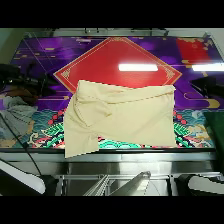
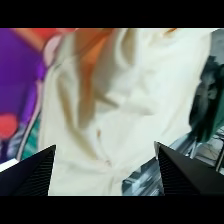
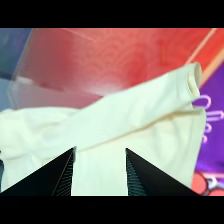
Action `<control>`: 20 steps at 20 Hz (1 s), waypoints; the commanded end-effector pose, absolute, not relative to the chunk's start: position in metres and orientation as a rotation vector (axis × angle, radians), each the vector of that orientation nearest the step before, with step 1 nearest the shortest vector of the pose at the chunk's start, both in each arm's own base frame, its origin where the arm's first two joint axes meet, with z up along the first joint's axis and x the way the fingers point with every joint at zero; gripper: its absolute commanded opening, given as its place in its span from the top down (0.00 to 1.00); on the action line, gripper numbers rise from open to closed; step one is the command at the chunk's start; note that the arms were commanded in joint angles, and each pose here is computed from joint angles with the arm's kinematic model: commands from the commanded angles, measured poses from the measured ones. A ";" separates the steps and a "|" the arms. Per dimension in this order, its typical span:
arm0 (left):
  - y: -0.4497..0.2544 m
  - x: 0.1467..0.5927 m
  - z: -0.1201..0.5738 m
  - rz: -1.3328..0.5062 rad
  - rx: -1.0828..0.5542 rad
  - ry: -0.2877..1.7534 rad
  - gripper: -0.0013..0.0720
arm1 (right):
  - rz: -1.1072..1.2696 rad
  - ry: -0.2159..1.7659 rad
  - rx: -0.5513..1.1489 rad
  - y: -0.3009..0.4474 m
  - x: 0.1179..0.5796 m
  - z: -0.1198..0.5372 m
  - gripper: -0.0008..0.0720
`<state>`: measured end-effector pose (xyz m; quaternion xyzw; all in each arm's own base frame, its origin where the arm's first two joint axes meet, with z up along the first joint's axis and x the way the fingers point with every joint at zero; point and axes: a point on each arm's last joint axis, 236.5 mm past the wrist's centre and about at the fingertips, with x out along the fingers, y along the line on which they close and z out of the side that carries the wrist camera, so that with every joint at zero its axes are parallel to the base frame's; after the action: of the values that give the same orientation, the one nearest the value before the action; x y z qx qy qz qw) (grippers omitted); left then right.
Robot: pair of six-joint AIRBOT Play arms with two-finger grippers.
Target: Fold the shirts.
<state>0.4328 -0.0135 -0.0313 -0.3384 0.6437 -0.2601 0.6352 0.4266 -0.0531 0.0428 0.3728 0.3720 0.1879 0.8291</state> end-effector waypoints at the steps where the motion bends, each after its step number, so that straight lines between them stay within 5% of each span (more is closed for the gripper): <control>1: 0.032 0.348 -0.091 -0.323 -0.652 1.696 0.04 | 0.402 0.894 0.770 -0.054 0.393 0.034 0.50; 8: -0.035 0.342 -0.117 -0.487 -0.848 1.658 0.04 | 0.503 0.920 0.802 -0.034 0.380 0.044 0.50; 11: -0.073 0.346 -0.116 -0.623 -0.893 1.658 0.22 | 0.546 0.928 0.816 -0.027 0.375 0.049 0.50; 14: -0.084 0.342 -0.110 -0.703 -0.861 1.712 0.23 | 0.585 0.946 0.831 -0.020 0.368 0.052 0.50; 15: -0.084 0.342 -0.108 -0.715 -0.862 1.716 0.33 | 0.592 0.956 0.841 -0.019 0.365 0.053 0.50; 16: -0.084 0.341 -0.105 -0.731 -0.858 1.718 0.67 | 0.587 0.975 0.848 -0.019 0.363 0.051 0.50; 17: -0.082 0.340 -0.101 -0.752 -0.856 1.716 0.87 | 0.568 1.008 0.845 -0.020 0.359 0.045 0.50; 18: -0.080 0.337 -0.098 -0.766 -0.863 1.719 0.95 | 0.539 1.060 0.836 -0.023 0.352 0.035 0.50; 20: -0.076 0.336 -0.096 -0.776 -0.871 1.713 0.95 | 0.473 1.186 0.828 -0.027 0.330 0.007 0.50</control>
<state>0.3416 -0.0755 -0.1074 -0.3544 0.7134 -0.2978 0.5260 0.3551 -0.0228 0.0347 0.3826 0.4754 0.2473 0.7526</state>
